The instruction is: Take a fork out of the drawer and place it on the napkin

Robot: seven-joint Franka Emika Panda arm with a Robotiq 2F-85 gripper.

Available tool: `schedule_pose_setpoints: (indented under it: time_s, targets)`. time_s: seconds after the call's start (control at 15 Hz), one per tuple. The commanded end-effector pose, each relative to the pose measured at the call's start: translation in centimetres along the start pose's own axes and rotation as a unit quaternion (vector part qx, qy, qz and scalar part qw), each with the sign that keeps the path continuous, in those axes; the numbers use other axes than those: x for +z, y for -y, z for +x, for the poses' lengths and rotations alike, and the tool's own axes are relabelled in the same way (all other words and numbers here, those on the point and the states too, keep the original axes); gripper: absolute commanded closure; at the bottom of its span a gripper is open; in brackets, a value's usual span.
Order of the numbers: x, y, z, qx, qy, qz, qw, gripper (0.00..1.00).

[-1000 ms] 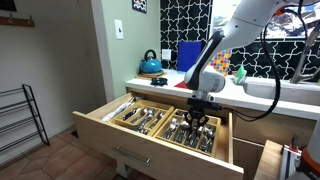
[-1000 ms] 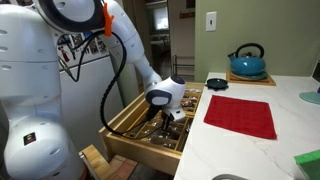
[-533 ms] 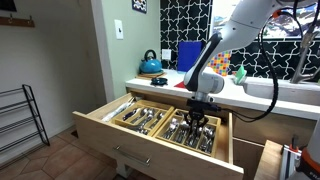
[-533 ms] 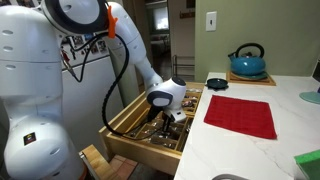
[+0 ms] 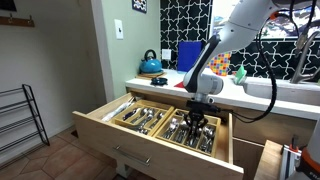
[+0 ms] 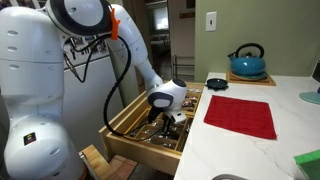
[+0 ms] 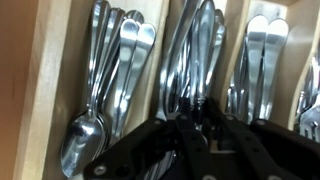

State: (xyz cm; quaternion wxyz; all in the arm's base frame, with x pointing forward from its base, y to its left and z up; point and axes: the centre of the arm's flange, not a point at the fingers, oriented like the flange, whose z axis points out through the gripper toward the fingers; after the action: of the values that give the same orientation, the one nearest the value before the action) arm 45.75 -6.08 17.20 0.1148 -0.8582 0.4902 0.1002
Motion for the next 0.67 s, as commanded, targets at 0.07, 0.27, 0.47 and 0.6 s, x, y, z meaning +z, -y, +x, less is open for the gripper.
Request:
schedule_pose_setpoints:
  time_s: [0.07,0.27,0.47,0.6]
  targets:
    - [0.0,0.2,0.1,-0.006,-0.004,-0.003,1.0,1.0]
    - [-0.8,0.0,-0.4,-0.007,-0.006,-0.005,0.9999,0.96]
    - [-1.0,0.0,-0.7,-0.01,-0.009,-0.009,0.9999,0.96]
    - [-1.2,0.0,-0.9,-0.014,-0.011,-0.013,0.9998,0.96]
